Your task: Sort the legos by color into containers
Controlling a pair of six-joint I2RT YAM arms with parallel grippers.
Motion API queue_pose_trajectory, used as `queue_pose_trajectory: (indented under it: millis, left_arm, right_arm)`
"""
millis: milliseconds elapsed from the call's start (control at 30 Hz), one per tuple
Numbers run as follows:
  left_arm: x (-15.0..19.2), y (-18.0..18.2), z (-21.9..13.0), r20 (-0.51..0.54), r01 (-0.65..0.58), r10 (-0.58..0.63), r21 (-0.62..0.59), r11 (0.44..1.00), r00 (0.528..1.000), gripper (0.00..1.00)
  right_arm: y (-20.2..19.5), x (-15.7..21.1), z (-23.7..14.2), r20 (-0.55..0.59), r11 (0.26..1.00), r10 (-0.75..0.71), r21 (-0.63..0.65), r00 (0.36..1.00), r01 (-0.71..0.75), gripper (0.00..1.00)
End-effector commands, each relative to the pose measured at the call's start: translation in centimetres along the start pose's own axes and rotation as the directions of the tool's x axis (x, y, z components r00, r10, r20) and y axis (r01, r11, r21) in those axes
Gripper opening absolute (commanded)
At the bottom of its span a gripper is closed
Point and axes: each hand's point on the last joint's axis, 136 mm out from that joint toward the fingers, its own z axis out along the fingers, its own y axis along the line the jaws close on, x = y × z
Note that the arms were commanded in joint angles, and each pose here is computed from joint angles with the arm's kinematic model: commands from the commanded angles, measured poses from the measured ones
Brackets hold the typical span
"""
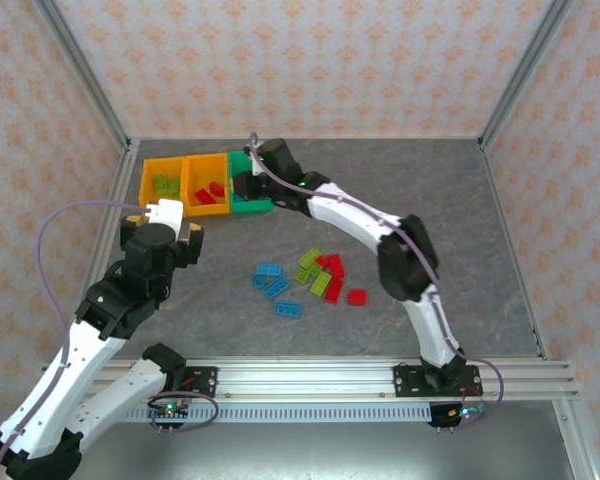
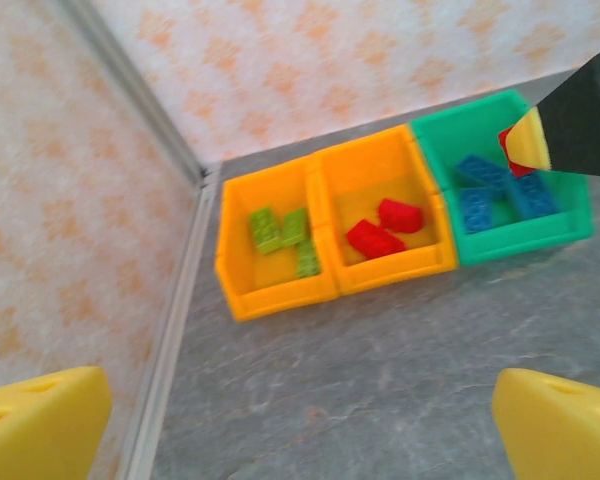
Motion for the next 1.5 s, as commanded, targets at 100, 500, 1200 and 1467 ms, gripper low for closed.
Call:
queue_pose_trajectory:
  millis: [100, 500, 1200, 1467]
  left_arm:
    - [0.4, 0.0, 2.0, -0.048, 0.036, -0.038, -0.033, 0.999, 0.998, 0.98]
    - [0.8, -1.6, 3.3, -0.087, 0.028, -0.026, 0.028, 0.999, 0.996, 0.98]
    - [3.8, -12.3, 6.0, -0.574, 0.509, -0.328, 0.185, 0.841, 0.750, 0.98]
    - [7.1, -21.1, 7.9, -0.639, 0.342, -0.090, 0.283, 0.896, 0.764, 0.98]
  right_arm:
    - [-0.4, -1.0, 7.3, 0.037, 0.996, -0.089, 0.029, 0.995, 0.088, 0.14]
    - [0.3, -4.8, 8.2, 0.245, 0.987, -0.150, 0.095, 0.958, 0.130, 0.60]
    - [3.4, 6.4, -19.0, -0.260, 0.990, 0.093, 0.127, 0.961, -0.061, 0.77]
    - [0.3, 12.9, -27.9, -0.200, 0.959, 0.209, 0.233, 0.957, -0.161, 0.92]
